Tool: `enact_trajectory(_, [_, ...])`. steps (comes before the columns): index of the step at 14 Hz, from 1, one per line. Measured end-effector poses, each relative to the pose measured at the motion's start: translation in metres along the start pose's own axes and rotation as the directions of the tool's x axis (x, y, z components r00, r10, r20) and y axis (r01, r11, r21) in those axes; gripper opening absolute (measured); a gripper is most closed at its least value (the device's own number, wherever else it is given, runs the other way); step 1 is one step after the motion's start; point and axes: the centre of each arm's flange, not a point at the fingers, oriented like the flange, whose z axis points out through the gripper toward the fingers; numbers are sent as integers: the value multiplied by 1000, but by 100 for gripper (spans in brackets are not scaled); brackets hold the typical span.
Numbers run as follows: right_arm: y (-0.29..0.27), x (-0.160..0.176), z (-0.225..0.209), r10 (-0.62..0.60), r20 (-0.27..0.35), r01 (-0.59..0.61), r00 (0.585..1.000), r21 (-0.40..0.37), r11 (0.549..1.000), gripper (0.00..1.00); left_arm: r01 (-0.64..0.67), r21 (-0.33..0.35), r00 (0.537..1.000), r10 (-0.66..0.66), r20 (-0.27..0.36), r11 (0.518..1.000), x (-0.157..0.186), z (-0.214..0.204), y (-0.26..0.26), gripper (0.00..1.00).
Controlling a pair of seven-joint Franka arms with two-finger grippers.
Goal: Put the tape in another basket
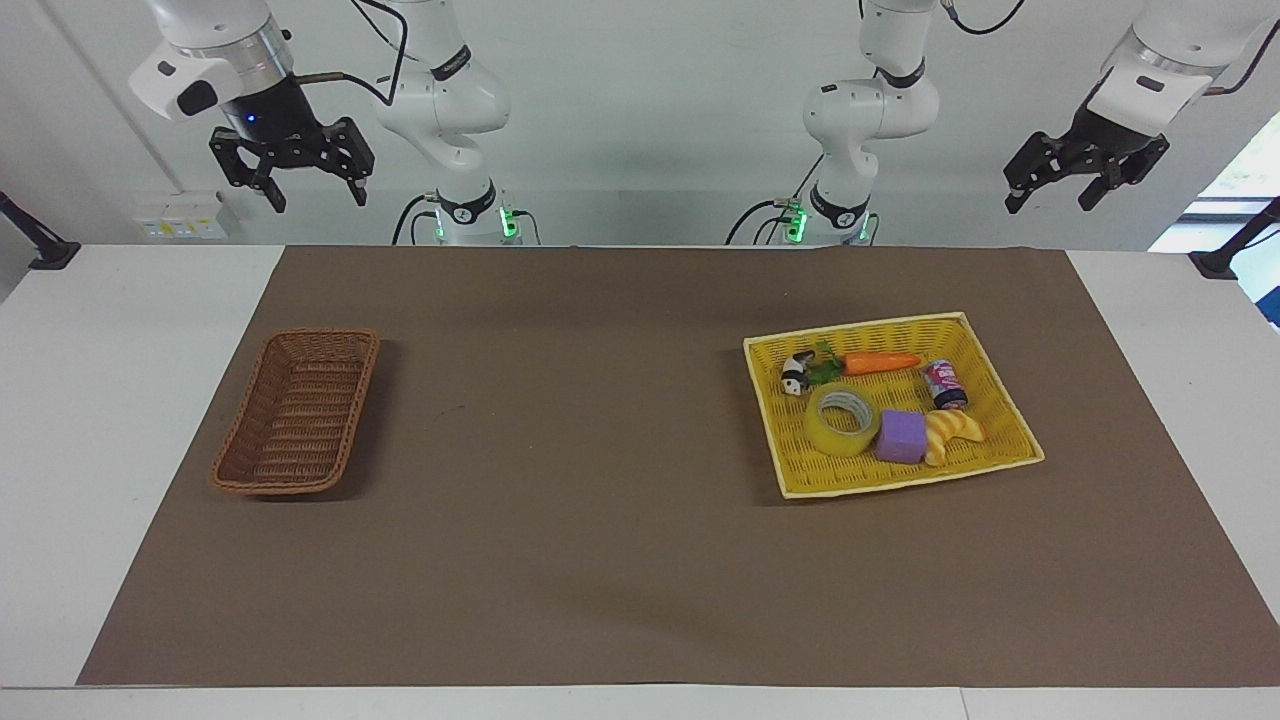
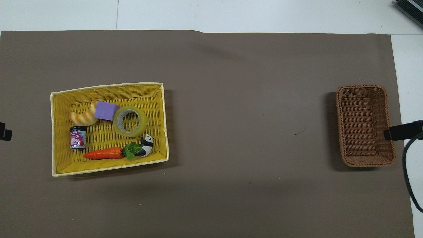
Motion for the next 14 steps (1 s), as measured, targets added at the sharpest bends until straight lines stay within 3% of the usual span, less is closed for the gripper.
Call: enact_trajectory(14, [0, 0, 0, 0, 0, 0, 1000, 0, 1000, 100, 4, -1, 1000, -4, -1, 1000, 0, 0, -2, 100])
